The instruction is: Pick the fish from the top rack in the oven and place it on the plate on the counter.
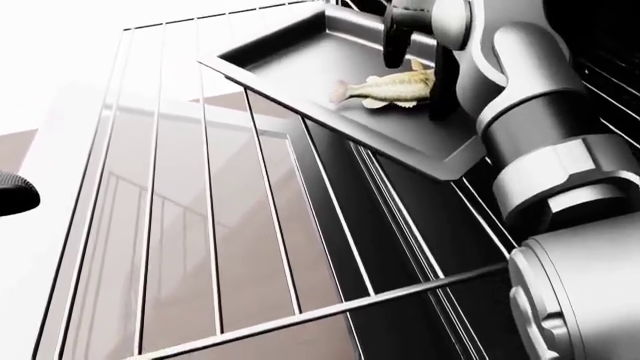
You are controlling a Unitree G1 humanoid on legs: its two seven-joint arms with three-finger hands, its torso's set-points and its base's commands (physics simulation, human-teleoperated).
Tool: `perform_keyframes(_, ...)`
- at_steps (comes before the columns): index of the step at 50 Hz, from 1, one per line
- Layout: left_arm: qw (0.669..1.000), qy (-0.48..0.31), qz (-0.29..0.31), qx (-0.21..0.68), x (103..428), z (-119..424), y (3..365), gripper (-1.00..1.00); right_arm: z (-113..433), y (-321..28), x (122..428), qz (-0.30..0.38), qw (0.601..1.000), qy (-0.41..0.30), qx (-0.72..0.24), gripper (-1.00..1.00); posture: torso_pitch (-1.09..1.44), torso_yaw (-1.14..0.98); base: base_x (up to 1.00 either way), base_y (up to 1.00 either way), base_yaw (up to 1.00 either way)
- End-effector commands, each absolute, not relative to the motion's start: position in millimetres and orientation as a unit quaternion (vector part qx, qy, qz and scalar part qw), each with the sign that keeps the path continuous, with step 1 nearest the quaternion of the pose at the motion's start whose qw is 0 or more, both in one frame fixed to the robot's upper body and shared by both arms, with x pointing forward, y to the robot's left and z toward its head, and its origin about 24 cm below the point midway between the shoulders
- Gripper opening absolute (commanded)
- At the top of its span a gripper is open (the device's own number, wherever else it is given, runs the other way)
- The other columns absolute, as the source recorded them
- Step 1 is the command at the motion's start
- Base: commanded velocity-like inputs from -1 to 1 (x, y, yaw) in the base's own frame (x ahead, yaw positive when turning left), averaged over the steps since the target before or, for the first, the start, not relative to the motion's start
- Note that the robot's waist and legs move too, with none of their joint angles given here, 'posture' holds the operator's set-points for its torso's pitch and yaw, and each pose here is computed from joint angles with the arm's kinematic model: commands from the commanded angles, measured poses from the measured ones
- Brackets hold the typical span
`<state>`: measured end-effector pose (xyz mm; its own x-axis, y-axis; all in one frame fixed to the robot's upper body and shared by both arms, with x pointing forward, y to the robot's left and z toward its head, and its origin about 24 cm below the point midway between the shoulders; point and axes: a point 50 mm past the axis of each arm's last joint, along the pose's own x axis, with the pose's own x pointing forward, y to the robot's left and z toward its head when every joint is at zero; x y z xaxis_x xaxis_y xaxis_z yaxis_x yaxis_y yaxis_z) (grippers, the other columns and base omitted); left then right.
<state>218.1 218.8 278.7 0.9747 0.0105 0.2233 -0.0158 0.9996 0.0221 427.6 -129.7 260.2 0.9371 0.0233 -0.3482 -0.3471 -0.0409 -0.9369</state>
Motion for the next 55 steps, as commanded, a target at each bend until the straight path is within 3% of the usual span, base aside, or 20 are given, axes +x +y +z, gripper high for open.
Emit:
perform_keyframes(1, 0.989, -0.144, 0.014, 0.014, 215.0, 289.3, 220.8, 1.00, 269.5, -123.3, 426.5, 0.150, 0.687, 0.108, -0.703, 0.16, -0.16, 0.00, 0.00, 0.00, 0.00)
perform_keyframes(11, 0.990, -0.142, 0.018, 0.018, 215.8, 288.3, 224.9, 1.00, 267.7, -117.5, 426.9, 0.168, 0.675, 0.127, -0.708, -0.01, -0.16, 0.00, 0.00, 0.00, 0.00)
perform_keyframes(22, 0.989, -0.143, 0.018, 0.017, 215.0, 288.8, 222.8, 1.00, 262.6, -121.1, 427.2, 0.164, 0.677, 0.118, -0.708, -1.00, -0.16, 0.00, 0.00, 0.00, 0.00)
perform_keyframes(55, 0.989, -0.148, 0.019, 0.012, 210.4, 294.4, 220.9, 1.00, 391.8, -103.2, 380.8, 0.103, 0.703, -0.059, -0.701, -1.00, -0.16, 0.00, 0.00, 0.00, 0.00)
